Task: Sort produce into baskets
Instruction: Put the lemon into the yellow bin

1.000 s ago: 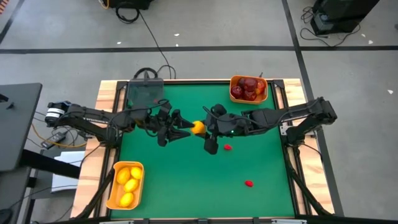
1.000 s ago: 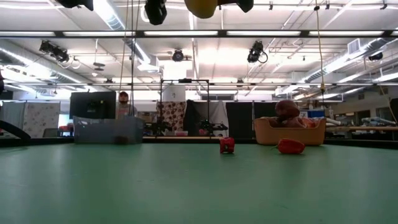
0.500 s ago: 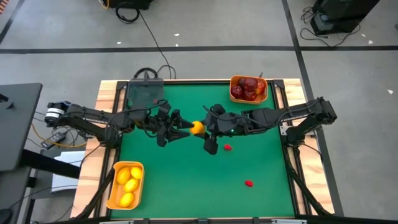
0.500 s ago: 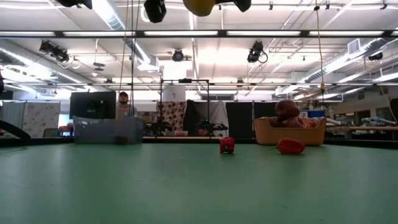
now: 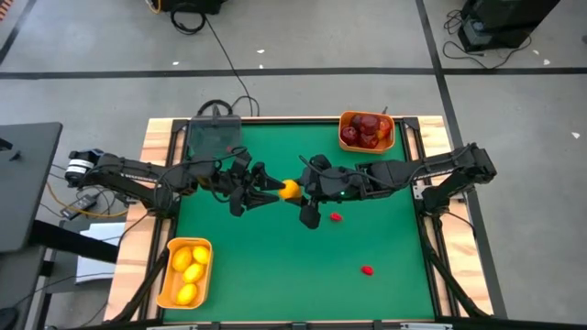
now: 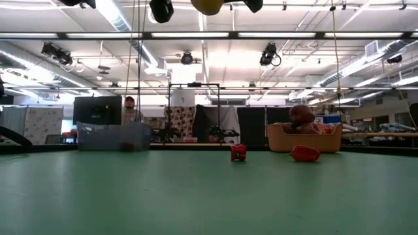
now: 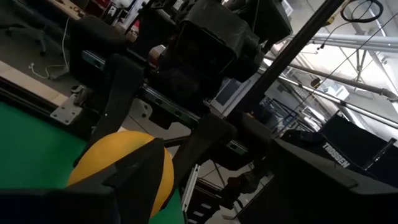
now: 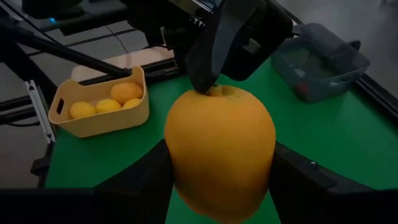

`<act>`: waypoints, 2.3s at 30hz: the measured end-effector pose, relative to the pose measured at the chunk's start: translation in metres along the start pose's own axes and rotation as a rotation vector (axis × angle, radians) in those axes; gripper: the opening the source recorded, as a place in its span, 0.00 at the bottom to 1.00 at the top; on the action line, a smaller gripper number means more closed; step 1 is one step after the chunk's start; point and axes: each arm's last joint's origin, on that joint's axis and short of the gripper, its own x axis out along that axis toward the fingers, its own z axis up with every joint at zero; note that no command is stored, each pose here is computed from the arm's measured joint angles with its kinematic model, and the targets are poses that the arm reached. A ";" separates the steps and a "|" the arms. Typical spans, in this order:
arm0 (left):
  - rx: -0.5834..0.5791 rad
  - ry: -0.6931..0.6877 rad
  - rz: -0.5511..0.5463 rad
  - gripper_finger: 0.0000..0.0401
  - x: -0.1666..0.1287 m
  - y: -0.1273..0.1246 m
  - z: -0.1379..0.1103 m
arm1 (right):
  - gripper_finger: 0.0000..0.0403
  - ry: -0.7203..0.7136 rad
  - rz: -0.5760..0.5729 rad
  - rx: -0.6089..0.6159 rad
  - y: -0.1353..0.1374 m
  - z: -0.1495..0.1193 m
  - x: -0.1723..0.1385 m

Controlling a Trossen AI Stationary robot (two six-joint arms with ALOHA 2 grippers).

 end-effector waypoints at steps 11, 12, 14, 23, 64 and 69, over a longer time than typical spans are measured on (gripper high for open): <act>0.029 0.006 -0.013 0.77 0.000 -0.001 0.000 | 0.57 -0.025 0.013 0.002 0.003 0.002 0.000; 0.029 0.005 -0.013 0.78 0.000 -0.001 0.000 | 0.57 -0.026 0.013 0.002 0.002 0.002 0.000; 0.029 0.001 -0.015 0.80 0.001 0.000 0.000 | 0.57 -0.024 0.012 0.002 0.002 0.002 0.000; 0.149 -0.122 -0.034 0.83 0.001 -0.005 0.008 | 0.58 -0.064 0.007 0.029 0.003 0.006 -0.001; 0.229 -0.057 0.062 0.82 0.004 0.000 -0.004 | 0.59 -0.024 0.281 0.059 0.009 0.010 -0.002; 0.143 -0.057 0.050 0.82 0.004 0.000 -0.004 | 0.59 -0.058 0.219 0.023 0.008 0.011 -0.002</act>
